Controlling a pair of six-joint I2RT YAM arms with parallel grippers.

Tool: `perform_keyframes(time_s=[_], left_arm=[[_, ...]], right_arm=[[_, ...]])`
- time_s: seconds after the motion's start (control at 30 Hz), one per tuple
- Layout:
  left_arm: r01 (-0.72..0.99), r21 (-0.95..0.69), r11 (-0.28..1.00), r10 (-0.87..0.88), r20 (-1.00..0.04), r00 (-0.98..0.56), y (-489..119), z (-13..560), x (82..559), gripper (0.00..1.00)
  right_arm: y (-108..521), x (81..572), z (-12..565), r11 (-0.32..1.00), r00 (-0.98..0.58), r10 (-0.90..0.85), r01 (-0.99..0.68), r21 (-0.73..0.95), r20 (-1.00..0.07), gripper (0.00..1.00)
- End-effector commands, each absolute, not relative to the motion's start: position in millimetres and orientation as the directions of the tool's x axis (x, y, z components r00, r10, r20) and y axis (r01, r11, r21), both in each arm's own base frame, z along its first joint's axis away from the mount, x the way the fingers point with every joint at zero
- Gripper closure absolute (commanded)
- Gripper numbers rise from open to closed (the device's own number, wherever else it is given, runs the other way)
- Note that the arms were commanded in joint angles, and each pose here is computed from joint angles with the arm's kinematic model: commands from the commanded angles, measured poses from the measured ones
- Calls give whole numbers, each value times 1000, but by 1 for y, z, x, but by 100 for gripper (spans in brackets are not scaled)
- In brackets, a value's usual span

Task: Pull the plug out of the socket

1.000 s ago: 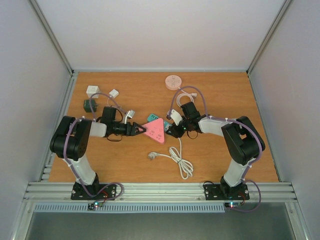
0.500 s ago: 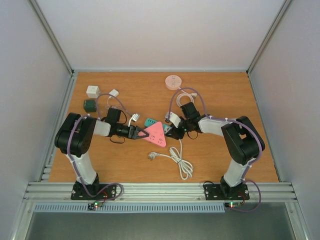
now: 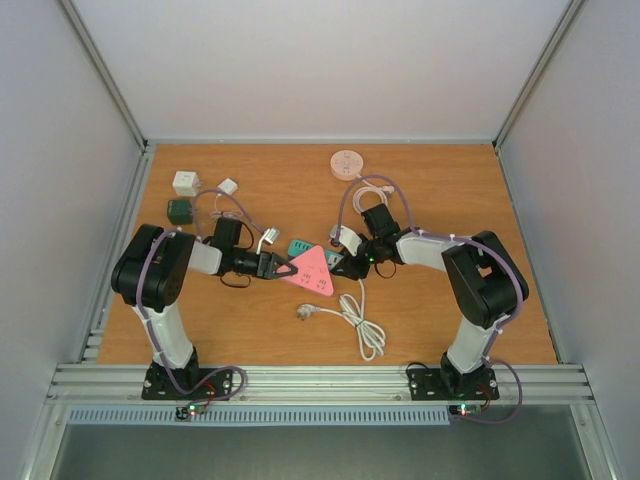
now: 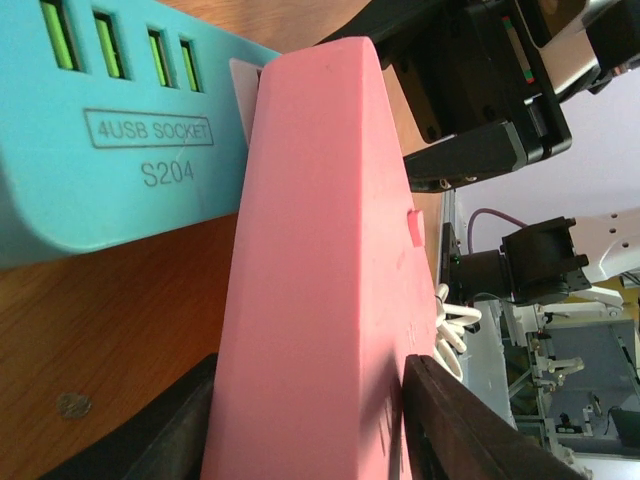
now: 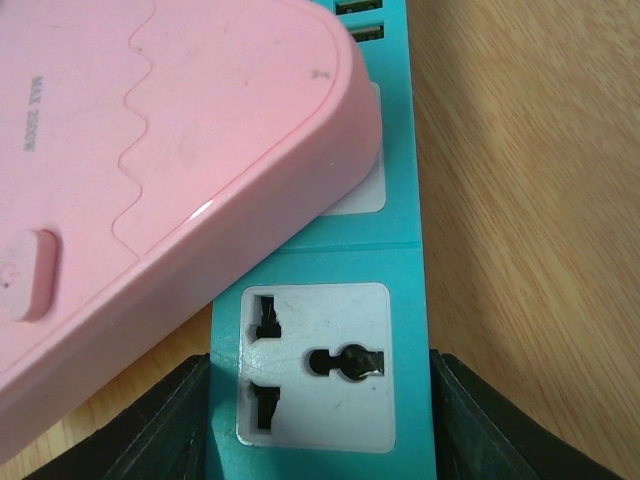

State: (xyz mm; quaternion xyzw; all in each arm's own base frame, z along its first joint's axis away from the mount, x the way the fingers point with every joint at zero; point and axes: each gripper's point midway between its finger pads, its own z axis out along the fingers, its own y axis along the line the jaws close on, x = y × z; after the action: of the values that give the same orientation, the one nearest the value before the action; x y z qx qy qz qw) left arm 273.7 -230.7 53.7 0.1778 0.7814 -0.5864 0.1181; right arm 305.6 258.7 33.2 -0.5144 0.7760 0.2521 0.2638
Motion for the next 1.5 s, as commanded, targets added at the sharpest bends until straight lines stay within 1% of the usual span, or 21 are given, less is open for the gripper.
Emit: perform_keyframes(time_s=[0.0, 0.07, 0.23, 0.37, 0.5, 0.83, 0.9, 0.93, 0.97, 1.0, 1.07, 1.1, 1.17, 1.27, 1.33, 1.37, 1.4, 1.43, 1.47], left_arm=[[456, -867, 198, 146, -434, -889, -234, 57, 270, 56], [477, -858, 191, 142, -457, -878, -234, 60, 269, 60], [526, -832, 177, 136, -509, -850, -233, 64, 266, 65], [532, -832, 160, 139, -514, -846, -234, 66, 264, 68], [534, -834, 139, 135, -518, -845, -235, 71, 262, 74], [605, -796, 31, 70, -602, -796, -235, 108, 252, 83], [600, -800, 12, 56, -598, -799, -234, 115, 251, 85], [648, -761, -10, 42, -648, -760, -234, 123, 251, 86], [647, -762, -28, 28, -647, -762, -234, 129, 249, 87], [683, -729, -51, 10, -684, -730, -233, 138, 247, 88], [586, -808, -63, 9, -588, -809, -233, 140, 250, 92], [561, -826, -53, -9, -561, -828, -231, 140, 254, 93], [566, -823, -39, -37, -565, -824, -227, 142, 261, 94], [530, -848, -23, -50, -528, -848, -225, 141, 270, 96], [477, -879, 6, -54, -476, -878, -225, 136, 279, 98], [434, -900, 36, -57, -435, -898, -224, 129, 284, 99], [358, -929, 99, -61, -364, -929, -223, 112, 291, 99], [275, -946, 171, -67, -289, -955, -222, 99, 297, 99], [246, -932, 265, -42, -266, -963, -220, 86, 298, 99]], right_arm=[[245, 281, 3, 343, -409, -715, -912, 225, -567, 75], [244, 281, 3, 345, -413, -714, -910, 229, -566, 75], [243, 284, 5, 350, -429, -703, -903, 250, -567, 76], [242, 286, 4, 354, -434, -700, -901, 252, -567, 76], [242, 288, 3, 365, -441, -698, -897, 249, -565, 76], [239, 294, -6, 403, -464, -696, -884, 236, -549, 76], [239, 295, -4, 405, -465, -693, -883, 236, -551, 76], [239, 296, -3, 408, -467, -690, -882, 236, -553, 76], [239, 296, -3, 411, -471, -687, -880, 240, -553, 76], [238, 298, -1, 416, -476, -683, -877, 240, -555, 76], [236, 302, 2, 427, -484, -674, -872, 240, -558, 76], [235, 304, 4, 433, -487, -670, -870, 238, -560, 76], [232, 308, 6, 447, -497, -665, -863, 236, -557, 76], [225, 311, 9, 464, -507, -659, -855, 229, -556, 76], [222, 314, 10, 478, -516, -653, -849, 227, -555, 76], [220, 315, 11, 484, -521, -649, -845, 227, -554, 76], [219, 315, 11, 489, -527, -646, -841, 230, -552, 76], [218, 315, 12, 492, -528, -644, -840, 230, -553, 76], [217, 315, 12, 493, -530, -643, -839, 231, -553, 76]])
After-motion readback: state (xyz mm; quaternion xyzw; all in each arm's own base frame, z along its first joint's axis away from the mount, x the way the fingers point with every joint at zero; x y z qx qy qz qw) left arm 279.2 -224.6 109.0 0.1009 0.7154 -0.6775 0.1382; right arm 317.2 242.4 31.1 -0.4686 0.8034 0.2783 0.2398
